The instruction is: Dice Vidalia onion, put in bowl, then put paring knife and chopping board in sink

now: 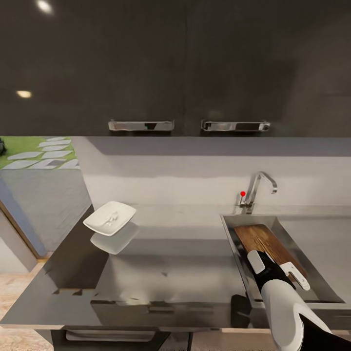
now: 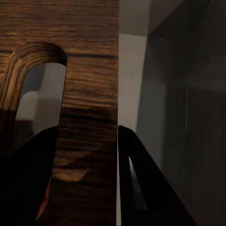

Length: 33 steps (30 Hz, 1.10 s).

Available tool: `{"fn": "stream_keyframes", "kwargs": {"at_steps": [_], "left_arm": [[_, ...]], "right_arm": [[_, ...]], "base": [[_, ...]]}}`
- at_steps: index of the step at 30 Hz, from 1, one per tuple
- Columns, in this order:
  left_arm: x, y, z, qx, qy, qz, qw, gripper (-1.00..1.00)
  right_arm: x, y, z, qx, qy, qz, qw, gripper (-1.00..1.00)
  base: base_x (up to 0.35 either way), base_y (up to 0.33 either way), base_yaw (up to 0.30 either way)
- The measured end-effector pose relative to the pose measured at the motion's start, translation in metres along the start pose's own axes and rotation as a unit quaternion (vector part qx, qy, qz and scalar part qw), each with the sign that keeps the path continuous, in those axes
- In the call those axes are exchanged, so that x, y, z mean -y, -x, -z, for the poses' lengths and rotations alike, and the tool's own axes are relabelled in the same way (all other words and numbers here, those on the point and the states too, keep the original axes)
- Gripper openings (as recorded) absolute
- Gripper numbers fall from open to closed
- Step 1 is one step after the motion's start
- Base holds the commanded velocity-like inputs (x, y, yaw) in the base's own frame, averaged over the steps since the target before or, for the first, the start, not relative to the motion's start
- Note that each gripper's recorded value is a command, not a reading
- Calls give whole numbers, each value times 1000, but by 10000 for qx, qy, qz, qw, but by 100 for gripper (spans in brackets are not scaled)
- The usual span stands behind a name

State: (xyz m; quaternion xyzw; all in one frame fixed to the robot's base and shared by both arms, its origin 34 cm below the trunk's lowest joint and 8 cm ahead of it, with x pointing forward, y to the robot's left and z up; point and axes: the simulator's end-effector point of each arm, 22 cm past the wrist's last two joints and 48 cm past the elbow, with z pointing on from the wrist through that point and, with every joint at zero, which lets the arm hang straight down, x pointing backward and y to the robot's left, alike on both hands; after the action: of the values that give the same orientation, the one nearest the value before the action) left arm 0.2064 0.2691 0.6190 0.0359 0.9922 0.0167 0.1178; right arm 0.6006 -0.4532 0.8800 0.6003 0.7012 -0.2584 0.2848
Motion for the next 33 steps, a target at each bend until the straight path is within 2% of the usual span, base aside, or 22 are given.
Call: {"fn": "stream_keyframes", "kwargs": {"at_steps": [33], "left_arm": [[1, -21, 0, -270, -15, -7, 9996, 100]], "right_arm": [[6, -19, -18, -44, -173, 185, 9997, -100]], "base": [[0, 0, 0]]}}
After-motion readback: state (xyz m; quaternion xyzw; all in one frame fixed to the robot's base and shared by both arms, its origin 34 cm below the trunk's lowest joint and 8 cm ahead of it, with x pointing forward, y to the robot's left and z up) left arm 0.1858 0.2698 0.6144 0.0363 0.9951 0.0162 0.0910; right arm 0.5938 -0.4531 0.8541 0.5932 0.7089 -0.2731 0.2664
